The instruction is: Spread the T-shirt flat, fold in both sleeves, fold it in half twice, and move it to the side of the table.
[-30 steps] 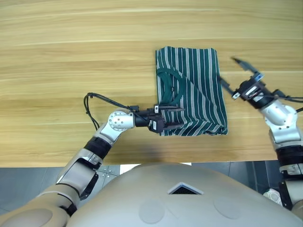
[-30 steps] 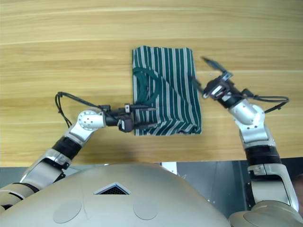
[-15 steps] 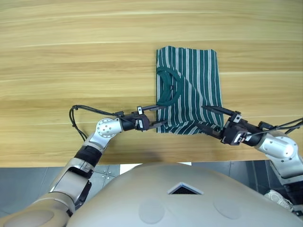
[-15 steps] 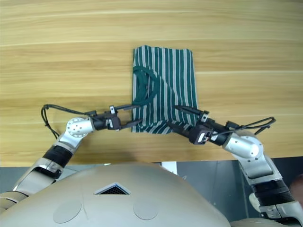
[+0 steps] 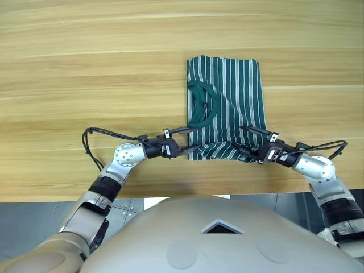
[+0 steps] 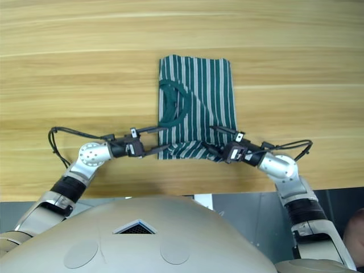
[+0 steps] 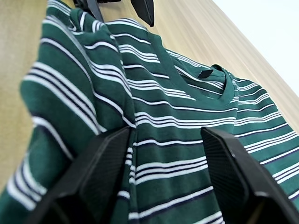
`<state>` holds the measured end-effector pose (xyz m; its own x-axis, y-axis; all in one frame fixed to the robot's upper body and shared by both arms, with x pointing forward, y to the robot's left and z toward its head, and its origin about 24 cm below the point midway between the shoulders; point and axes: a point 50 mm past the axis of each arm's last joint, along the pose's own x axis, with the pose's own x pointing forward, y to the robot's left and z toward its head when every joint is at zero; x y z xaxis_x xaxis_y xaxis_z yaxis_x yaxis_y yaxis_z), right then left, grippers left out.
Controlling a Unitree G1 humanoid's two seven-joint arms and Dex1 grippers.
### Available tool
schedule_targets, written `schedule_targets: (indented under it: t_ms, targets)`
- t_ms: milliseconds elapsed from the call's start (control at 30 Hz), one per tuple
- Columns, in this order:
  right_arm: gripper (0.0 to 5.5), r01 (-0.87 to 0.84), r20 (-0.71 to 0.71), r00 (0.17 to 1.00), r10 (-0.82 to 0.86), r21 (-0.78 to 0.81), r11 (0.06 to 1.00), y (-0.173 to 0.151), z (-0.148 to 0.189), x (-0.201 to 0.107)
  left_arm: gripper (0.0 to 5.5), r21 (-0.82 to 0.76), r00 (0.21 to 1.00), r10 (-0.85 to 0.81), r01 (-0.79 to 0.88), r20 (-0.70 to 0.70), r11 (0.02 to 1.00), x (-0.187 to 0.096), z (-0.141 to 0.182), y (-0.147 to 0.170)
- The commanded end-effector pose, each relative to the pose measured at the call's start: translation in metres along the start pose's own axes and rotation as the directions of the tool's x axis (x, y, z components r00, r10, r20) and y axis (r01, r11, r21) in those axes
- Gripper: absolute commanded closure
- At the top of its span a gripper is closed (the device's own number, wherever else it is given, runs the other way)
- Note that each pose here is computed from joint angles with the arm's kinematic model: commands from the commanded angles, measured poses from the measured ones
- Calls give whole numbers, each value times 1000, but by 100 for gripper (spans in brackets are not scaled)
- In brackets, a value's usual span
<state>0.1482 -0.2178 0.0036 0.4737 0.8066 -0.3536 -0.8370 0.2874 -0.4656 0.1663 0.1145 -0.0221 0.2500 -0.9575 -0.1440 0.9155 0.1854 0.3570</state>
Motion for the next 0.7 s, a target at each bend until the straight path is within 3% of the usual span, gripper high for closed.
schedule_targets:
  t_ms: [33,100,133,200,267,333,400,500,533,600,700]
  targets:
    - [267,-159,-23,987,160,49,986,26,-1,-6,303,-143,990,-66,48,-123,989,-17,-21,-36]
    - [267,-105,47,993,104,28,994,15,12,-9,303,-152,990,-71,51,-125,987,-18,-21,-39]
    - [267,22,136,990,-29,48,999,-6,26,-11,303,-156,990,-72,53,-121,986,-18,-20,-40]
    - [267,300,295,900,-321,115,947,-57,53,-27,303,-156,994,-55,40,-95,987,-19,-15,-40]
    - [267,412,311,844,-437,146,899,-81,58,-44,303,-141,997,-28,19,-65,990,-19,-8,-39]
    - [267,408,108,908,-405,-4,913,-82,32,-63,303,-128,995,82,-75,52,989,-20,20,-28]
    - [267,286,-129,945,-302,-126,950,-66,4,-77,303,-133,964,198,-176,178,975,-26,53,-16]
    - [267,199,-215,951,-221,-121,973,-38,-6,-84,303,-101,928,284,-267,242,958,-48,87,2]
    - [267,134,-254,953,-165,-135,982,-27,-7,-85,303,-68,931,299,-292,208,954,-61,90,8]
    - [267,5,-313,949,-47,-134,991,-1,-6,-88,303,54,949,314,-313,-6,948,-97,78,21]
    - [267,-113,-349,935,61,-129,985,28,3,-91,303,95,920,237,-218,-311,971,-138,47,21]
